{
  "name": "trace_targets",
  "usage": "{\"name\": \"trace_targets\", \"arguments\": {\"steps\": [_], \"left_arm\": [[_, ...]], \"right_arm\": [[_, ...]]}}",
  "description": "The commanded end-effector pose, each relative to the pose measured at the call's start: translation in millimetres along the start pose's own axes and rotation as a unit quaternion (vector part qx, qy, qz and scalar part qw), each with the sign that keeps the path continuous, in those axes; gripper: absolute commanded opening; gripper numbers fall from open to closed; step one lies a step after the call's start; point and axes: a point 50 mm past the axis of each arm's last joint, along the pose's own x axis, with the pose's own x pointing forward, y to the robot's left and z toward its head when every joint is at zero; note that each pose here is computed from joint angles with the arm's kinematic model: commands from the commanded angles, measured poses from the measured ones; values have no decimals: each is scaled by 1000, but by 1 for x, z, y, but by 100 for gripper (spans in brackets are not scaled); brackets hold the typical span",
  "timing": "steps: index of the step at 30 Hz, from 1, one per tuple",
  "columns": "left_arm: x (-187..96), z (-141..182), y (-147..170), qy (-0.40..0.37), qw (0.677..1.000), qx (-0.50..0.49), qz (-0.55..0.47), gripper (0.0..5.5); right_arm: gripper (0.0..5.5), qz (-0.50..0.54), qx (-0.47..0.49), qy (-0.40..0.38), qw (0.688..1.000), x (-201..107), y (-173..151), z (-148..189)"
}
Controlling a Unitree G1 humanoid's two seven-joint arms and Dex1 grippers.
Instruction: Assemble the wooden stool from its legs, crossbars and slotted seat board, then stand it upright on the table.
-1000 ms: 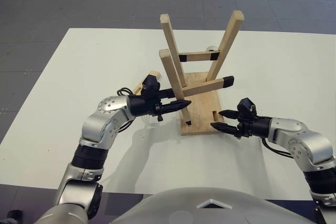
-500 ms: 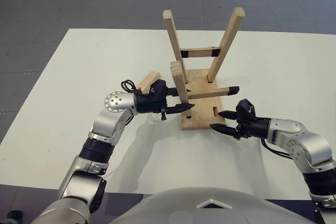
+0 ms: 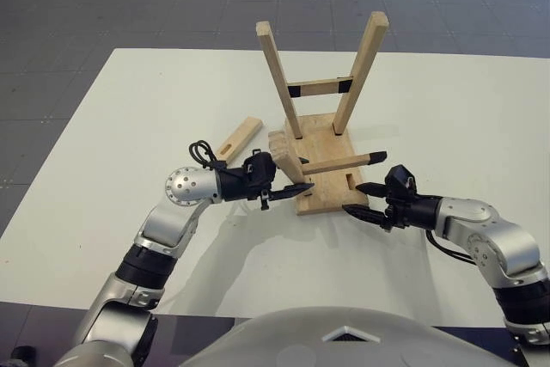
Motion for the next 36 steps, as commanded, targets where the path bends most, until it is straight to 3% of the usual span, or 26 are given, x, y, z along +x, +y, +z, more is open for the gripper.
{"name": "trace_targets", "arguments": {"steps": [1,10,17,23,31,32,36], "left_arm": [[-22,-52,-34,164,984,-28,-68,205],[-13,-26,-10,70,991,-104,-38,205],[-12,-24,-1,71,990,-112,-38,205],[-12,-30,-9,97,993,-47,-37,205],[-14,-29,-12,86,994,-58,-27,205],[-12,-26,-10,70,996,-54,-25,241],[-9,-11,-5,7,999,-50,-19,302]], "right_arm": [[350,-24,36,59,997,0,-3,-26],[350,-20,32,56,998,0,-3,-24],[350,-19,29,57,998,1,-3,-23],[350,-20,28,56,998,1,-3,-22],[350,-18,29,56,998,1,-3,-22],[350,-18,30,56,998,0,-3,-22],[350,-16,32,57,998,0,-1,-23]]}}
